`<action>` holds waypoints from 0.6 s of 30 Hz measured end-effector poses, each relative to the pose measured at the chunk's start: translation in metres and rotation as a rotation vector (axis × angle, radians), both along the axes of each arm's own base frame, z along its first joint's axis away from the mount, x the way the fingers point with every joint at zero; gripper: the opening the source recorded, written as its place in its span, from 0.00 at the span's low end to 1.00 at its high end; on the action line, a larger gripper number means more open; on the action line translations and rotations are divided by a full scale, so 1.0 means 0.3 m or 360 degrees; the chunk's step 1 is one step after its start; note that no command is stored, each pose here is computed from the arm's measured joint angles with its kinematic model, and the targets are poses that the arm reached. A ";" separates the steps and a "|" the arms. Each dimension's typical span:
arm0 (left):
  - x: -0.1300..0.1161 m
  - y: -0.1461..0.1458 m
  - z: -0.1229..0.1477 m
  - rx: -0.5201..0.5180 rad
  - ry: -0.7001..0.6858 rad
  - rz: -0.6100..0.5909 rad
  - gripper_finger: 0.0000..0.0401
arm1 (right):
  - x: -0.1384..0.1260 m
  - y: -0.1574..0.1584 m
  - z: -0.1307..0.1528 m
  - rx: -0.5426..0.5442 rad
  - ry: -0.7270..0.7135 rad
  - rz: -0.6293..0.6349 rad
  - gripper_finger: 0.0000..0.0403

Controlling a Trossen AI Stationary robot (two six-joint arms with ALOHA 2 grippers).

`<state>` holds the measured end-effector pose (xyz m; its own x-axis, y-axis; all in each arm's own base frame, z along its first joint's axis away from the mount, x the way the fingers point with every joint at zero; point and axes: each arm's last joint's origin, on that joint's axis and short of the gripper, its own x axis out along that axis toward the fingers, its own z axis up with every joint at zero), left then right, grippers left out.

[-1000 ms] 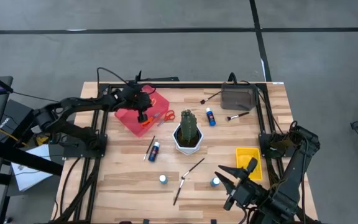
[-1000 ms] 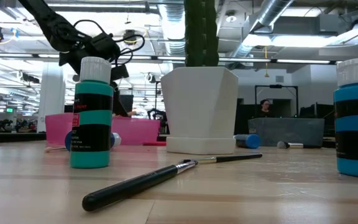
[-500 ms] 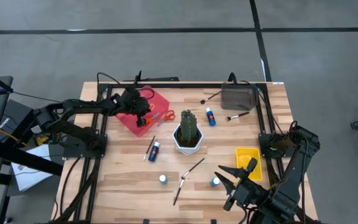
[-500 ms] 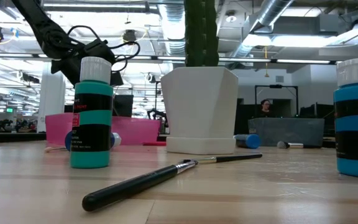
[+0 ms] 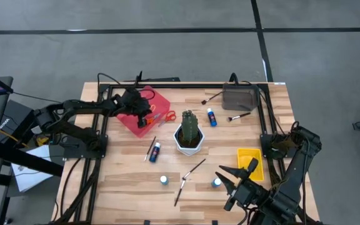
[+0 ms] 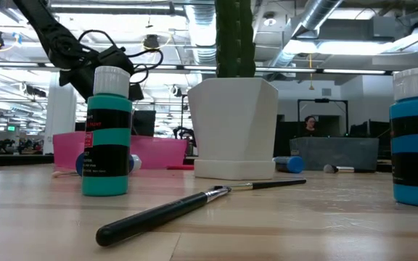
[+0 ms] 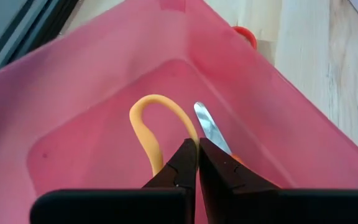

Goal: Pick & Place Paint Supplies
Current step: Put the yellow scissors into the pink bin

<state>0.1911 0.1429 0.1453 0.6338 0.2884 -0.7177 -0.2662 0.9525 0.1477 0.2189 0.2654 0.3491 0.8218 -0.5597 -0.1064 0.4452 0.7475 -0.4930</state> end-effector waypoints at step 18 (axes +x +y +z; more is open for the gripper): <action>-0.012 -0.014 -0.020 -0.0082 0.0027 0.0001 0.01 | -0.003 0.002 -0.001 0.0008 0.0013 0.0007 0.27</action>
